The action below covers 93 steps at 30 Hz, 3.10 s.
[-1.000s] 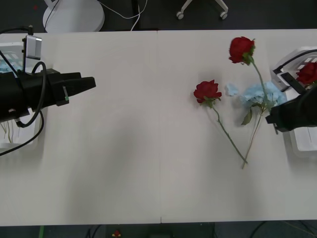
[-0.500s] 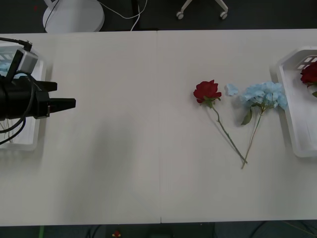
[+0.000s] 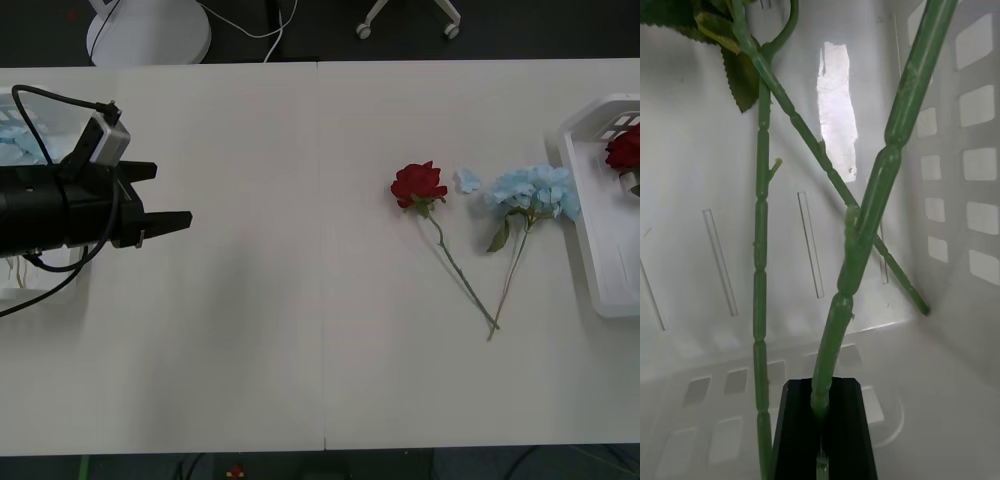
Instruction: Put the red flowers into the right box and the blue flowers into the left box
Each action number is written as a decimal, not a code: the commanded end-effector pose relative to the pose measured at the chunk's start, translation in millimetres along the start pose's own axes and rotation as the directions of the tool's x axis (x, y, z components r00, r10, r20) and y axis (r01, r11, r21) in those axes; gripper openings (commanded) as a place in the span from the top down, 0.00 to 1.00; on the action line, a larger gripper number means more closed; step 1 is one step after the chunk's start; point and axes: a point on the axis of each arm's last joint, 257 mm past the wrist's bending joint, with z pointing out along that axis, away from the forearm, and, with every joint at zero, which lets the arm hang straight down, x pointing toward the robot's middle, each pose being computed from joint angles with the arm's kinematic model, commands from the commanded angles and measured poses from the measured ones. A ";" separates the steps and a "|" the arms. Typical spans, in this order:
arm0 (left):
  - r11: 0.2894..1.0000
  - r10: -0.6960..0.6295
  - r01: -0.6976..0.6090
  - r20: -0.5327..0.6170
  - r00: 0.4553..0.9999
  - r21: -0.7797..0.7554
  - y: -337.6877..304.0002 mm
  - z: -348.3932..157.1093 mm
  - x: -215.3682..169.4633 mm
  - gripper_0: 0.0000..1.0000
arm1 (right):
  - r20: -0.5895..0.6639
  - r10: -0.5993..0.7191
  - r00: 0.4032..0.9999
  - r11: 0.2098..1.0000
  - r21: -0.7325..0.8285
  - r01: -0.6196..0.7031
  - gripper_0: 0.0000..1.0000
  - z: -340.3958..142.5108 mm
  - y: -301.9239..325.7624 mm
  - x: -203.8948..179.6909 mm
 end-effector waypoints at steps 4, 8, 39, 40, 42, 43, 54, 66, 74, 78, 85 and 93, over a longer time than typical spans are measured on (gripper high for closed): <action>0.999 0.038 -0.040 0.038 0.999 0.037 -22.2 15.1 -14.6 0.00 | 0.003 -0.011 1.000 1.000 0.010 0.011 0.65 22.2 3.8 11.6; 0.998 0.036 -0.038 0.039 0.999 0.052 -27.4 18.0 -14.8 0.00 | 0.009 -0.019 1.000 1.000 0.011 0.019 0.32 21.1 4.5 8.1; 0.994 -0.022 0.014 0.071 0.997 0.107 -49.1 34.6 -18.6 0.00 | 0.035 0.124 0.992 0.955 -0.277 -0.110 0.00 -16.0 240.6 -53.1; 0.994 -0.020 0.013 0.072 0.997 0.107 -49.1 34.6 -18.6 0.00 | 0.039 0.118 0.992 0.959 -0.264 -0.104 0.00 -11.7 245.0 -52.5; 0.994 -0.021 0.013 0.072 0.997 0.107 -49.4 34.6 -19.1 0.00 | 0.043 0.109 0.993 0.964 -0.248 -0.095 0.00 -5.8 251.3 -50.6; 0.994 -0.021 0.013 0.073 0.997 0.106 -48.8 34.3 -19.4 0.00 | 0.044 0.104 0.994 0.966 -0.242 -0.091 0.00 -3.9 252.5 -49.7; 0.994 -0.024 0.016 0.076 0.997 0.110 -49.7 34.1 -20.4 0.00 | 0.065 0.044 0.997 0.984 -0.178 -0.032 0.00 34.1 278.5 -32.8; 0.993 -0.040 0.032 0.075 0.996 0.110 -48.5 34.3 -19.1 0.00 | 0.049 0.019 0.999 0.985 -0.174 -0.010 0.00 46.8 301.5 -19.1; 0.994 -0.047 0.039 0.075 0.996 0.105 -46.5 34.5 -18.4 0.00 | 0.049 0.013 0.999 0.984 -0.180 -0.004 0.16 51.3 308.3 -16.0; 0.994 -0.050 0.042 0.074 0.996 0.105 -46.1 35.0 -17.4 0.00 | 0.046 0.017 0.999 0.983 -0.185 -0.009 0.67 51.4 310.2 -15.6; 0.994 -0.055 0.047 0.077 0.995 0.102 -45.1 35.0 -17.9 0.00 | 0.043 0.028 0.999 0.981 -0.192 -0.019 1.00 54.1 308.7 -15.5; 0.994 -0.060 0.052 0.077 0.995 0.101 -44.5 34.7 -18.2 0.00 | 0.061 0.030 0.998 0.982 -0.187 -0.018 1.00 55.5 303.0 -22.5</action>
